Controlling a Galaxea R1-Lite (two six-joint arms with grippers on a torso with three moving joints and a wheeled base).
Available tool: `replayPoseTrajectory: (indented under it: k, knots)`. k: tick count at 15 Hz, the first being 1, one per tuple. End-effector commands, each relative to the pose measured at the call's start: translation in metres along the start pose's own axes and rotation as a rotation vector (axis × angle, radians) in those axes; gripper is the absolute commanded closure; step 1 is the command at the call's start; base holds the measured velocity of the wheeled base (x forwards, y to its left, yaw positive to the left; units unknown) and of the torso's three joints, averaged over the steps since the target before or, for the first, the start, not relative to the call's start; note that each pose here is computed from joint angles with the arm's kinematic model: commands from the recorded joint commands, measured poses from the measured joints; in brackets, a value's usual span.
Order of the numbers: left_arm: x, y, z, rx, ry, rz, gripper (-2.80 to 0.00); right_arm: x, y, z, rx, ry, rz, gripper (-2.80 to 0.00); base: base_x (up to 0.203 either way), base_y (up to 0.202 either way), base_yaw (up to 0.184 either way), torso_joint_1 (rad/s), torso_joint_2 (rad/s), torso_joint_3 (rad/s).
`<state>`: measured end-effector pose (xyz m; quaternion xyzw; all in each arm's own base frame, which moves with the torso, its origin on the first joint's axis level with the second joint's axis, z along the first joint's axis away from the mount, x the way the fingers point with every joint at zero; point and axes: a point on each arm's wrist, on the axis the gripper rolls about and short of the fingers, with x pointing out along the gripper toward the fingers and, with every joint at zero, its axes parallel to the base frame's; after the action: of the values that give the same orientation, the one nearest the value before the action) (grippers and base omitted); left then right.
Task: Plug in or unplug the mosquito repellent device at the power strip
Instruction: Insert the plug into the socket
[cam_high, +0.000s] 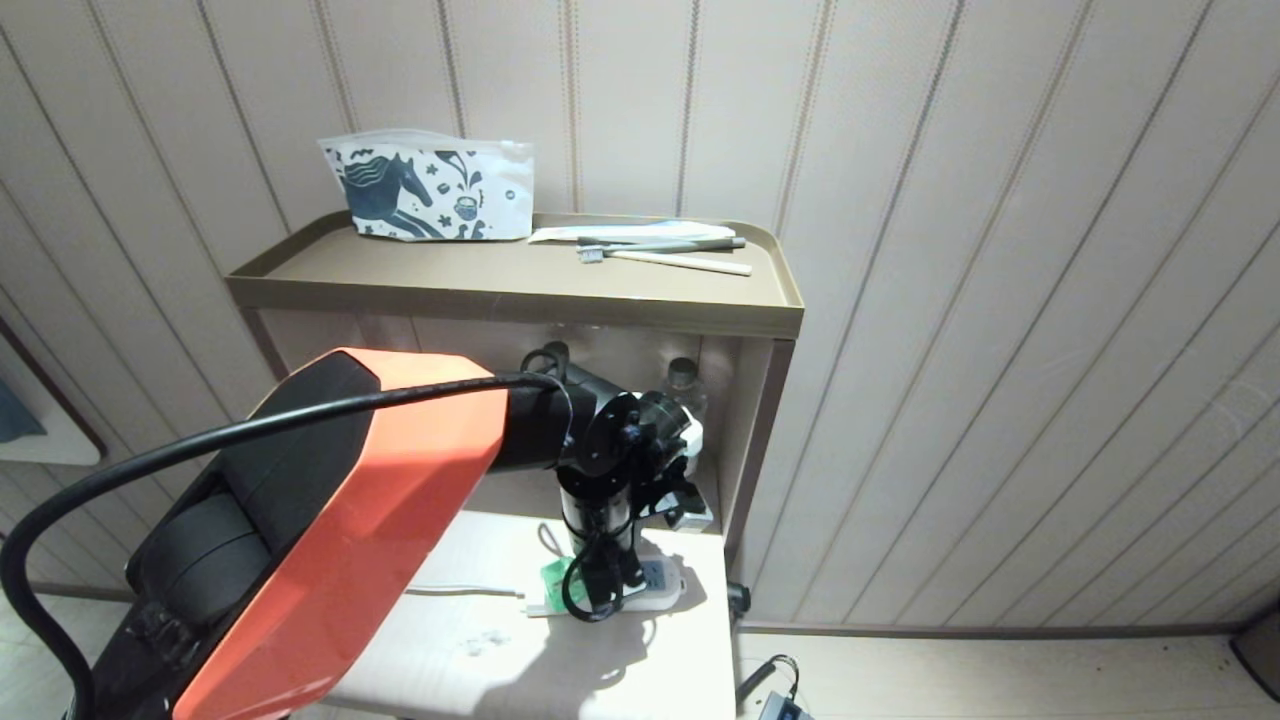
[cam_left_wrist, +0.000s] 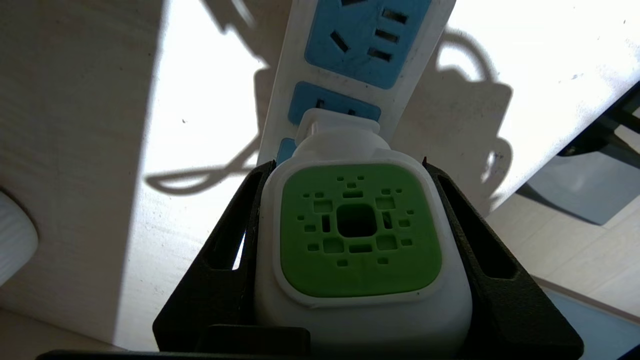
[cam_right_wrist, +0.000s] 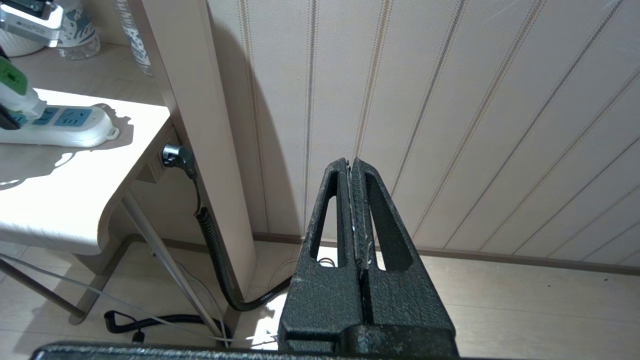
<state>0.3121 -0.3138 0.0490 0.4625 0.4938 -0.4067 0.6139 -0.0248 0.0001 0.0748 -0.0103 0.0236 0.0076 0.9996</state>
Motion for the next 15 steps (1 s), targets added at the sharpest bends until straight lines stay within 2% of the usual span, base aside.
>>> replayPoseTrajectory:
  k: [1, 4, 7, 15]
  knots:
    - [-0.001, 0.002, 0.001, 0.0, -0.011, 0.014, 0.0, 0.0, 0.0, 0.0, -0.001, 0.0, 0.001, 0.0, 0.0, 0.0, 0.0, 0.0, 0.0, 0.0]
    - [-0.001, -0.001, 0.004, 0.01, -0.018, 0.019, 0.0, 0.0, 0.0, 0.0, -0.001, 0.0, 0.001, 0.0, 0.0, 0.0, 0.0, 0.0, 0.0, 0.0]
    - [0.0, -0.004, 0.006, 0.02, 0.009, 0.058, 0.0, 0.0, 0.0, 0.0, -0.001, 0.0, 0.001, 0.0, 0.0, 0.0, 0.0, 0.0, 0.0, 0.0]
    - [0.006, -0.009, 0.007, 0.02, 0.026, 0.042, 0.0, 0.0, 0.0, 0.0, -0.001, 0.0, 0.001, 0.0, 0.0, 0.0, 0.0, 0.0, 0.0, 0.0]
